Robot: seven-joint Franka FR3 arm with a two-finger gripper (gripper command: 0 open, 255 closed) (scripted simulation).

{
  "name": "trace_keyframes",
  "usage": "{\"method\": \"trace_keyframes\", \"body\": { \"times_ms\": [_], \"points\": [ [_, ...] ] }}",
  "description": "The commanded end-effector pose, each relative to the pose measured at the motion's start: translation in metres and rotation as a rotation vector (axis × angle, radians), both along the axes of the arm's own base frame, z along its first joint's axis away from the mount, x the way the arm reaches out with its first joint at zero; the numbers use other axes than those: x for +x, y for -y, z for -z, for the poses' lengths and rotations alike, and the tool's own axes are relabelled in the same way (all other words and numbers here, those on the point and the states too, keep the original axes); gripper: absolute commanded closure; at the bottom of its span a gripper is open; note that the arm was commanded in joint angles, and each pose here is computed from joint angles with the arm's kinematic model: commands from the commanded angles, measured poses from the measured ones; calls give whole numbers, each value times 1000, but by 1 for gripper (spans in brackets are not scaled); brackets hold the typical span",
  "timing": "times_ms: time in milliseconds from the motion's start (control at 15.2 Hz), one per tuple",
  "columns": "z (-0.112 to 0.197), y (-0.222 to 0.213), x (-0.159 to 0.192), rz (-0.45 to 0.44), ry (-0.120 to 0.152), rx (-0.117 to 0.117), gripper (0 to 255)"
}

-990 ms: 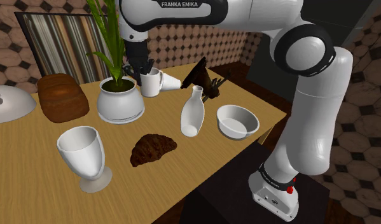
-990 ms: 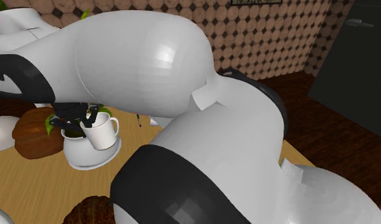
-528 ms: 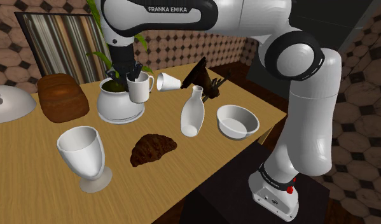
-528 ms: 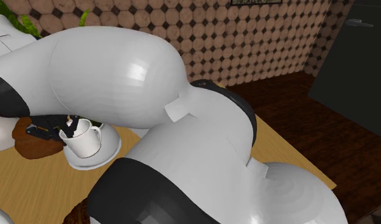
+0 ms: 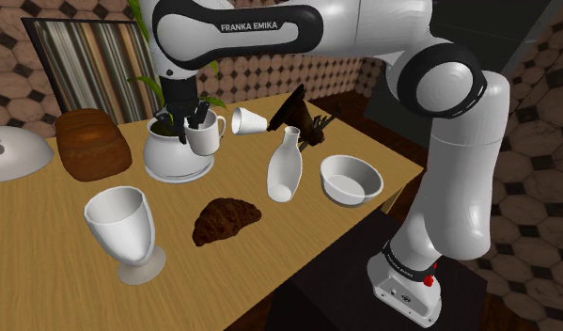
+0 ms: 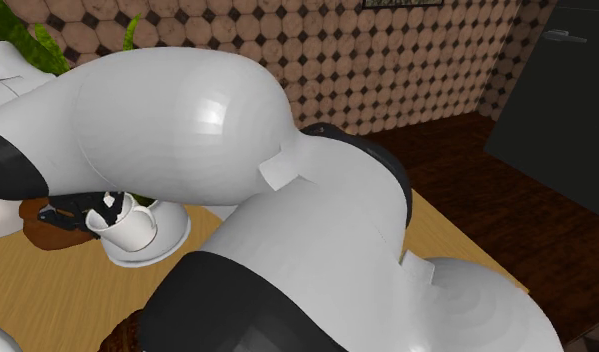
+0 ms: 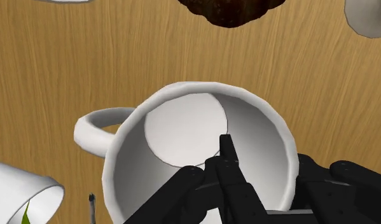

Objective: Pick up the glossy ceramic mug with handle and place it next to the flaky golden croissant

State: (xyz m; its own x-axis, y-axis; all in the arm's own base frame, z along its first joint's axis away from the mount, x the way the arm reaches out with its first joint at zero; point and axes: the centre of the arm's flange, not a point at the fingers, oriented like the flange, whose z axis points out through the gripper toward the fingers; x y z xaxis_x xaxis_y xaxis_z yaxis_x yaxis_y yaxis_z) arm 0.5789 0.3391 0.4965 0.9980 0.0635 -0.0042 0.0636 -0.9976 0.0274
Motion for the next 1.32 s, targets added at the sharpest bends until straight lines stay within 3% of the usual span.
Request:
{"method": "trace_keyframes", "body": {
  "times_ms": [0,990,1056,1122,1254],
  "points": [
    [37,6,6,11,-32,-23,255],
    [117,6,6,11,-32,-23,255],
    [23,2,-11,7,91,31,255],
    [23,2,-11,7,91,31,0],
    [7,15,-29,-181,100,17,0]
  ]
}}
